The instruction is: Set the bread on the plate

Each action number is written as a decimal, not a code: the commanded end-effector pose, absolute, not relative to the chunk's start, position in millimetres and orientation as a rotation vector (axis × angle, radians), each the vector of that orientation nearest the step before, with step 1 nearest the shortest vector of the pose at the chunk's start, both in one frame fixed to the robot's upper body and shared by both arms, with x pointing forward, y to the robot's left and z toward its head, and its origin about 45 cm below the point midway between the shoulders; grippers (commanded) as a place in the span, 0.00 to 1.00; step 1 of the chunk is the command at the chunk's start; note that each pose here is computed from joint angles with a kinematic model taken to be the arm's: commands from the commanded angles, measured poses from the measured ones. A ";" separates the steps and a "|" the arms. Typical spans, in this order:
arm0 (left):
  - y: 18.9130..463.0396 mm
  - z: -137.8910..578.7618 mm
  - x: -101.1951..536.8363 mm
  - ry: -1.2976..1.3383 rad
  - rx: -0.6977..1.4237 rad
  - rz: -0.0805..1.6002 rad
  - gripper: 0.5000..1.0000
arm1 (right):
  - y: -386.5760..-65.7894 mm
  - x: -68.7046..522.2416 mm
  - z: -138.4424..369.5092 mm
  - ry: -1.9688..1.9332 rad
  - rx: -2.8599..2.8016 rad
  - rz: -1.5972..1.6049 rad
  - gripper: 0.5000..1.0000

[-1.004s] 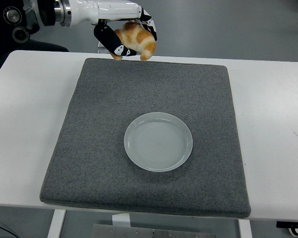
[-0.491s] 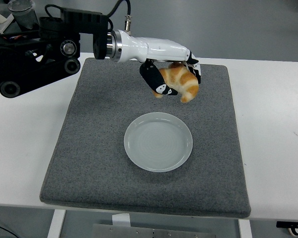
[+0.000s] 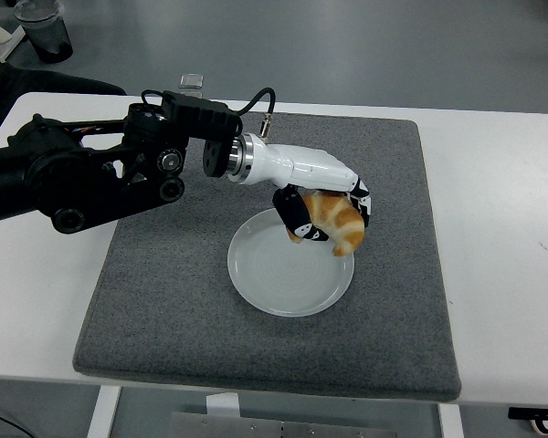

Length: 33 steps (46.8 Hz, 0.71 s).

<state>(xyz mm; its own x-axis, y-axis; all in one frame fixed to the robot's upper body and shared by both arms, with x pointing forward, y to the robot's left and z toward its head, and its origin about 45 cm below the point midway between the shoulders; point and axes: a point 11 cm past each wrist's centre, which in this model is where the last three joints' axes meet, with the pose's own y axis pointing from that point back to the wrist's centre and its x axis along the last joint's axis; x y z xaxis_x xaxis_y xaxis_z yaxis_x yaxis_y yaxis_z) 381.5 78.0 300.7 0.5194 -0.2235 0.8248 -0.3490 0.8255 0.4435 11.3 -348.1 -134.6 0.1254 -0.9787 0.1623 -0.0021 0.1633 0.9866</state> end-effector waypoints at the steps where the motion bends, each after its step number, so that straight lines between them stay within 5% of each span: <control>1: 81.7 290.8 380.6 -1.035 0.641 0.076 0.00 | -348.1 11.3 -134.6 -1.184 1.139 -1.002 0.86; 33: 97.6 242.4 367.9 -1.044 0.739 0.001 0.00 | -348.1 11.3 -134.6 -1.184 1.139 -1.002 0.86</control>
<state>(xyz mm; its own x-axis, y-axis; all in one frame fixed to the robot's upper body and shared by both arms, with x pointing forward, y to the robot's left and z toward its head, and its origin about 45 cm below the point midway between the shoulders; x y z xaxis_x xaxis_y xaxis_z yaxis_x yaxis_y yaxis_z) 368.9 96.7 245.1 0.5244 -0.3315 0.7843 -0.3381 0.7643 0.5491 11.3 -348.1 -134.6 0.1254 -0.9787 0.1623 -0.0021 0.1633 0.9866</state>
